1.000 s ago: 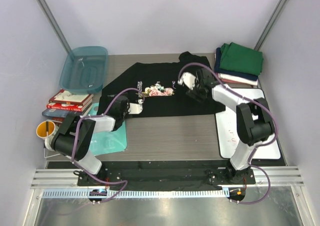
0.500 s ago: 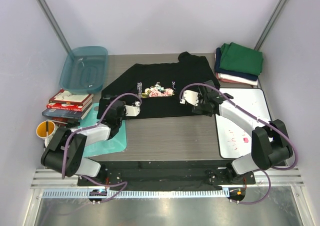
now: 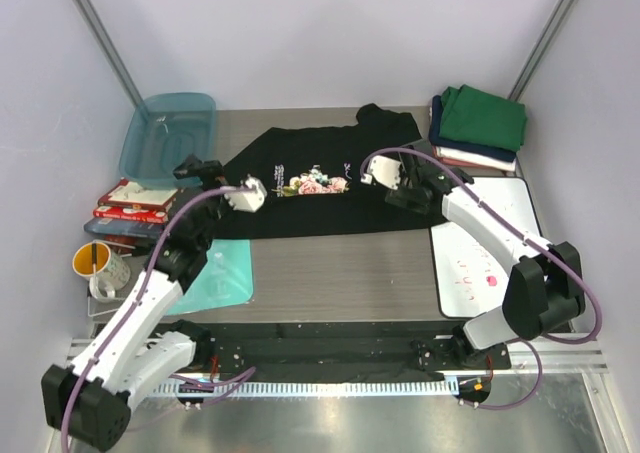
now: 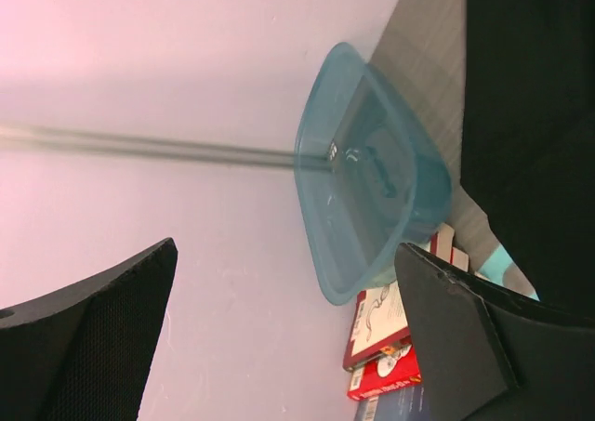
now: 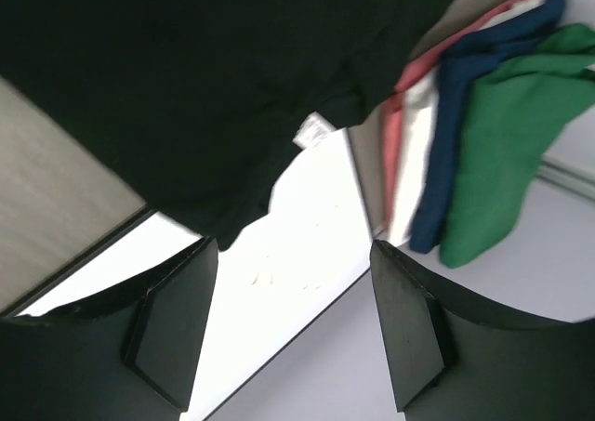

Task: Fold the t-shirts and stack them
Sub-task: Fold the flattened tshirt in 1/3 of the way

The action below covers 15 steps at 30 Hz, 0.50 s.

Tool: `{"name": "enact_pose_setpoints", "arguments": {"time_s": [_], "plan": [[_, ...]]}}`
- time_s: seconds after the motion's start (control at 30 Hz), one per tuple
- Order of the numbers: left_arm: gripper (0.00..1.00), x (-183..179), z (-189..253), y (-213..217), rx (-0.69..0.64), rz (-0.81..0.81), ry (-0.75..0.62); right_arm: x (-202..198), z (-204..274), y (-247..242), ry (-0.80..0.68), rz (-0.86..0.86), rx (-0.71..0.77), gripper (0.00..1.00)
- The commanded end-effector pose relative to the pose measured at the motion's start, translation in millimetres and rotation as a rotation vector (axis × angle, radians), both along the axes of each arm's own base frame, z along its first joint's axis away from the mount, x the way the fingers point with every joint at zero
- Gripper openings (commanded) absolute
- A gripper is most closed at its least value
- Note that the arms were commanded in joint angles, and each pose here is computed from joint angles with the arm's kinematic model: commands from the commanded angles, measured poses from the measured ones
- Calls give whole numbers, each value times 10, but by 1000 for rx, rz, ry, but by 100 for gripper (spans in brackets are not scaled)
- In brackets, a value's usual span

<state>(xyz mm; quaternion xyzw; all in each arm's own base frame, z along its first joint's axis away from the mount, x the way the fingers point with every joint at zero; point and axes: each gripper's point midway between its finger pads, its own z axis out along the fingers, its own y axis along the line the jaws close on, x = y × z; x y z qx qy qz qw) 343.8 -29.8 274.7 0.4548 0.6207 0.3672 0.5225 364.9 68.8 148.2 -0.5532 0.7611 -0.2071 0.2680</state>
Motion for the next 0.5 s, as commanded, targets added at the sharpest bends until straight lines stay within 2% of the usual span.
{"name": "enact_pose_setpoints", "arguments": {"time_s": [0.0, 0.13, 0.23, 0.37, 0.47], "plan": [[100, -280, -876, -269, 159, -263, 246, 50, 123, 4, -5, 20, -6, 72], [100, -297, -1329, -399, 167, -342, 311, -136, 37, -157, 34, 86, -38, 73], [100, -228, -1548, -458, 140, -348, 369, -341, 83, -102, 23, 216, -29, 74], [100, -28, -1664, -458, 173, -319, 378, -479, 171, -18, -8, 335, -14, 77], [100, 124, -1671, -424, 171, -283, 434, -571, 92, -2, 52, 377, -21, 78]]}}
